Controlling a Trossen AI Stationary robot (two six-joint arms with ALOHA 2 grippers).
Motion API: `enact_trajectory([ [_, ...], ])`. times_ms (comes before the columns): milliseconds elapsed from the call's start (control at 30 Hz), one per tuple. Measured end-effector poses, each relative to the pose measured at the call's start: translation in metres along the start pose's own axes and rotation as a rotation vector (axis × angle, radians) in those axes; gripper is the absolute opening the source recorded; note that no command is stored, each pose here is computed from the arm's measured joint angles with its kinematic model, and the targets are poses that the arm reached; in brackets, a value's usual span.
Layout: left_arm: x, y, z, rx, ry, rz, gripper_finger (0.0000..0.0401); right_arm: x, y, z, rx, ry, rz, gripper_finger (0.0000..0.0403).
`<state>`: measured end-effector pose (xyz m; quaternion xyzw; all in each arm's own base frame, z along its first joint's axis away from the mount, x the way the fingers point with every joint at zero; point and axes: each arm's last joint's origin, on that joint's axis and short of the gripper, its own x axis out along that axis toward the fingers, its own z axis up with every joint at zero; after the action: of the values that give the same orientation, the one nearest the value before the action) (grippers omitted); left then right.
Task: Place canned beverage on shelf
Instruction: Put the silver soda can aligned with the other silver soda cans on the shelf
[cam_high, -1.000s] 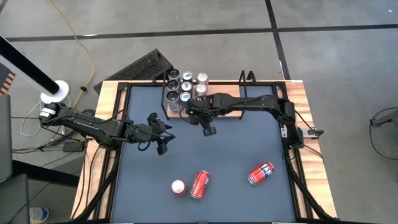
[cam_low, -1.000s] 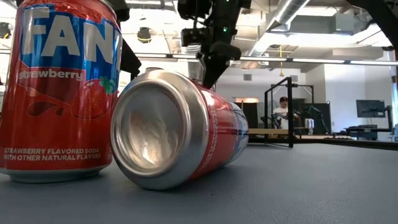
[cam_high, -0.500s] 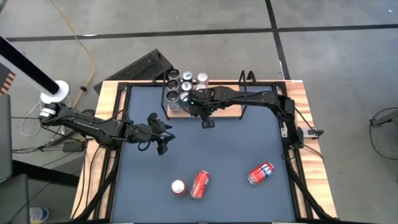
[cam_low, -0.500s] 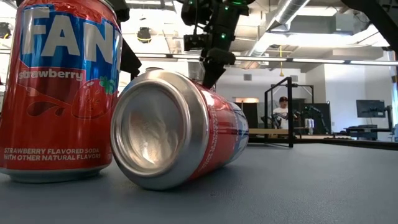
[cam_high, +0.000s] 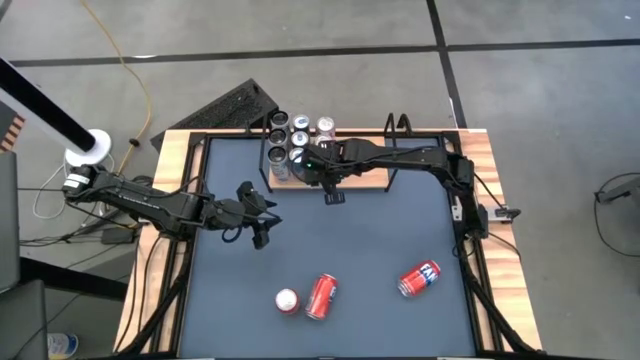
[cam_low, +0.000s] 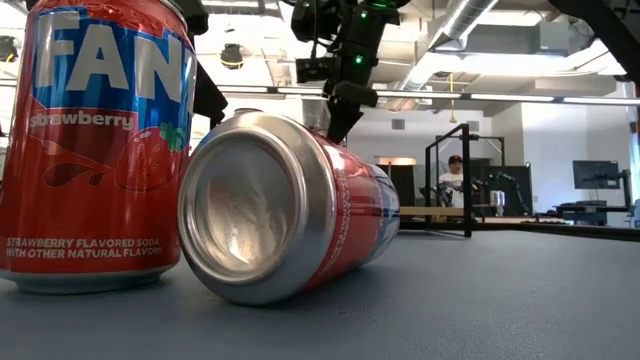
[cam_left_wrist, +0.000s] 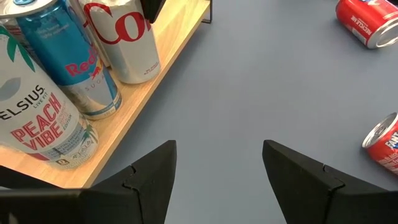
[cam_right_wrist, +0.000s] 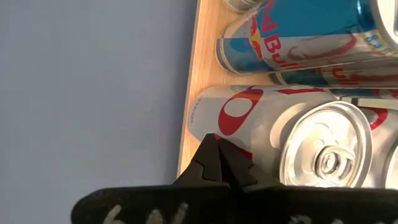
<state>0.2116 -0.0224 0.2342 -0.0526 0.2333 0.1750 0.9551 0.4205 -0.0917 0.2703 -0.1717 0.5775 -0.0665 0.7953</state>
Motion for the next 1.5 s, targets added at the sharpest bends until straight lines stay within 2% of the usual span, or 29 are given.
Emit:
enact_trajectory([
  [567,0.000,0.000,0.000,0.002,0.000,0.001,0.0229,-0.001,-0.002,-0.003,0.007,0.037,-0.045,0.0000],
  [800,0.000,0.000,0.000,0.004,-0.001,0.001,0.0229,-0.042,0.019,-0.014,0.001,0.111,-0.003,0.0000],
  [867,0.000,0.000,0.000,0.005,0.000,-0.001,0.0229,-0.054,0.010,-0.018,0.047,0.088,-0.065,0.0000],
  [1000,0.000,0.000,0.000,0.005,0.001,-0.005,0.0229,-0.067,-0.036,-0.030,0.198,-0.011,-0.197,0.0000],
  [1100,0.000,0.000,0.000,0.002,0.001,-0.005,0.0229,-0.063,-0.073,-0.039,0.366,-0.084,-0.272,0.0000],
  [1233,0.000,0.000,0.000,-0.003,0.001,-0.006,0.0229,-0.044,-0.105,-0.049,0.485,-0.099,-0.326,0.0000],
  [1333,0.000,0.000,0.000,-0.004,0.002,-0.006,0.0229,-0.022,-0.119,-0.058,0.518,-0.042,-0.361,0.0000],
  [1500,0.000,0.000,0.000,-0.012,0.001,-0.006,0.0229,0.009,-0.137,-0.068,0.464,0.024,-0.380,0.0000],
])
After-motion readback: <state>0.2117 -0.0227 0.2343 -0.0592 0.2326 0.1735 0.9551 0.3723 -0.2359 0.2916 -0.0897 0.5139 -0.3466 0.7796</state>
